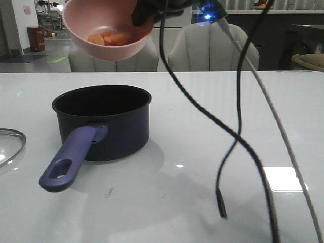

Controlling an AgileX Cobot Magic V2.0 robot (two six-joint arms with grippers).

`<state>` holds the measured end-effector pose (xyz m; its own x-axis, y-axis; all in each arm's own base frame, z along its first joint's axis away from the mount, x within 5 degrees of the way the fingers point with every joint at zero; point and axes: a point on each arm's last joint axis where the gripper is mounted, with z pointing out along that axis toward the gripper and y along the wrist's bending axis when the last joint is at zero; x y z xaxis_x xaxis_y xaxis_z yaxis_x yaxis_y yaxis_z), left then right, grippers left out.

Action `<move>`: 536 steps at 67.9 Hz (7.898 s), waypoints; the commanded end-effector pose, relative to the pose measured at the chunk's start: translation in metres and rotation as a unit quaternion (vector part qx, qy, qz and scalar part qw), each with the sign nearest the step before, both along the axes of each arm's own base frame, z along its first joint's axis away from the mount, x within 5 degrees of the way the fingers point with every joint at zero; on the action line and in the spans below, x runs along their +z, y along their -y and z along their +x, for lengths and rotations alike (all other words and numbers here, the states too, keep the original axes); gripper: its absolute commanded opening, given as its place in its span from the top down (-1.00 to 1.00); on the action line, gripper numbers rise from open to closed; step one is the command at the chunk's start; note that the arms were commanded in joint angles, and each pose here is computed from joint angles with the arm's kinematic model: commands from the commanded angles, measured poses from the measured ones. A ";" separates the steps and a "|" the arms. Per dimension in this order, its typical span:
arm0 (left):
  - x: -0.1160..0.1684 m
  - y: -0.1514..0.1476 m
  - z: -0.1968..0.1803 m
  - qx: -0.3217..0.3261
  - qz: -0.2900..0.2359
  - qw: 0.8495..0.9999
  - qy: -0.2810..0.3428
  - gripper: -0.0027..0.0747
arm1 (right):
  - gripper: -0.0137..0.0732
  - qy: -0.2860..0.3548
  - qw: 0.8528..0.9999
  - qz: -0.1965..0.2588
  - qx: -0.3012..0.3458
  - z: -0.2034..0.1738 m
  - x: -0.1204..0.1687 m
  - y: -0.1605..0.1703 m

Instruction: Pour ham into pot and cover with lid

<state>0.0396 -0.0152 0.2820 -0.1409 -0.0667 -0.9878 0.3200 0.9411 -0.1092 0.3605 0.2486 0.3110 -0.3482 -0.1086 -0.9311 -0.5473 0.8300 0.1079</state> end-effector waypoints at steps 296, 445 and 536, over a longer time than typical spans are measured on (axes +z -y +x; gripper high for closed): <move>0.016 0.000 -0.001 -0.003 -0.018 0.999 0.045 -0.67 | -0.43 0.154 0.976 0.048 -0.149 -0.239 -0.005 0.209; 0.000 -0.023 0.308 0.163 0.035 0.829 -0.534 -0.77 | 0.30 0.181 0.969 0.078 -0.151 -0.281 -0.045 0.223; -0.077 -0.032 0.352 0.146 0.034 0.778 -0.610 0.08 | 0.30 0.181 0.969 0.078 -0.151 -0.281 -0.045 0.223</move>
